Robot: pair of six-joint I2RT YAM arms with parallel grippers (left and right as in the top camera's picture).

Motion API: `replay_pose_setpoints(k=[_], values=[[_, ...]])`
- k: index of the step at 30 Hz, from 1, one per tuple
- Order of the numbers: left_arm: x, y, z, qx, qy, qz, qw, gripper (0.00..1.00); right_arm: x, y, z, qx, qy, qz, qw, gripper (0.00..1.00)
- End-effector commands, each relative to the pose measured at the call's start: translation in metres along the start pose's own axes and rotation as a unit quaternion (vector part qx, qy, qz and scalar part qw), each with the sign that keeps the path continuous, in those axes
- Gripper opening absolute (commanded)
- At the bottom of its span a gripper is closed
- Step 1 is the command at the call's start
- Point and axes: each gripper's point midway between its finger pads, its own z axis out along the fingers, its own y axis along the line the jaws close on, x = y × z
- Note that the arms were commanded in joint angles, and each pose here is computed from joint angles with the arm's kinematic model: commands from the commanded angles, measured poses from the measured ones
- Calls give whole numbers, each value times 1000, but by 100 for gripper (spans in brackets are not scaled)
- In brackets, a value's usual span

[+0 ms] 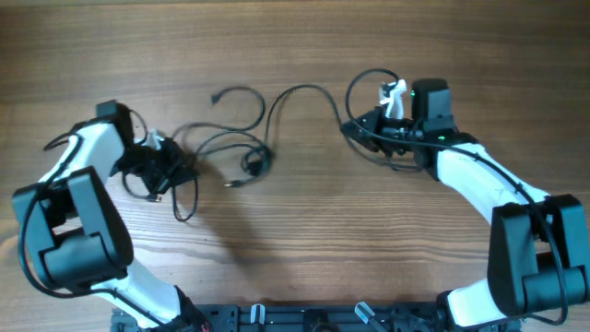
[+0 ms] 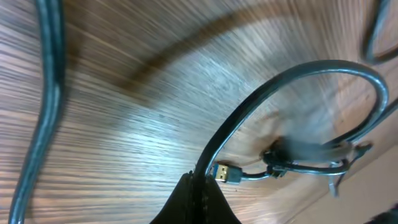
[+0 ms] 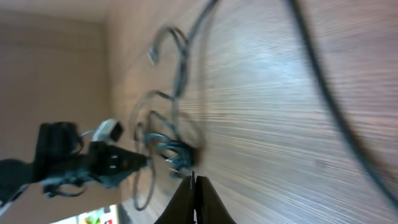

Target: Untangle cables

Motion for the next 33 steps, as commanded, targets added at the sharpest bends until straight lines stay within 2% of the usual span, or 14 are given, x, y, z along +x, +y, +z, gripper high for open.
replay_pose_setpoints(k=[1,6,10,12,14,15,17,18,19,21,24,29,33], values=[[-4,-2,-8,20,-12,-7,1000,4,-7,-17,-10,45,-23,-26,998,4],[0,-10,-3,23,-7,11,1000,4,12,-7,-4,22,18,-37,999,5],[4,-24,6,18,-7,45,999,4,38,10,13,10,55,-117,992,17],[5,-32,12,16,-10,65,998,4,51,15,21,10,70,-162,984,32],[5,-38,15,16,-14,80,997,4,52,14,26,25,64,-163,984,65],[4,-41,16,17,-17,86,996,4,51,15,26,26,61,-150,986,70],[3,-47,18,22,-21,96,995,4,51,26,25,-3,64,-127,990,68],[3,-52,19,33,-22,102,994,4,50,36,25,-27,64,-146,987,58],[2,-62,18,55,-23,112,992,4,47,46,26,-46,55,-185,980,54],[-2,-84,15,106,-31,139,984,4,42,58,29,-65,37,-262,962,48],[-5,-108,10,160,-40,172,971,4,35,60,33,-49,11,-295,954,43],[-6,-115,13,156,-57,240,957,4,36,61,44,-18,-10,-400,916,30],[-1,-117,16,154,-51,248,955,4,35,60,52,23,-29,-468,883,28]])
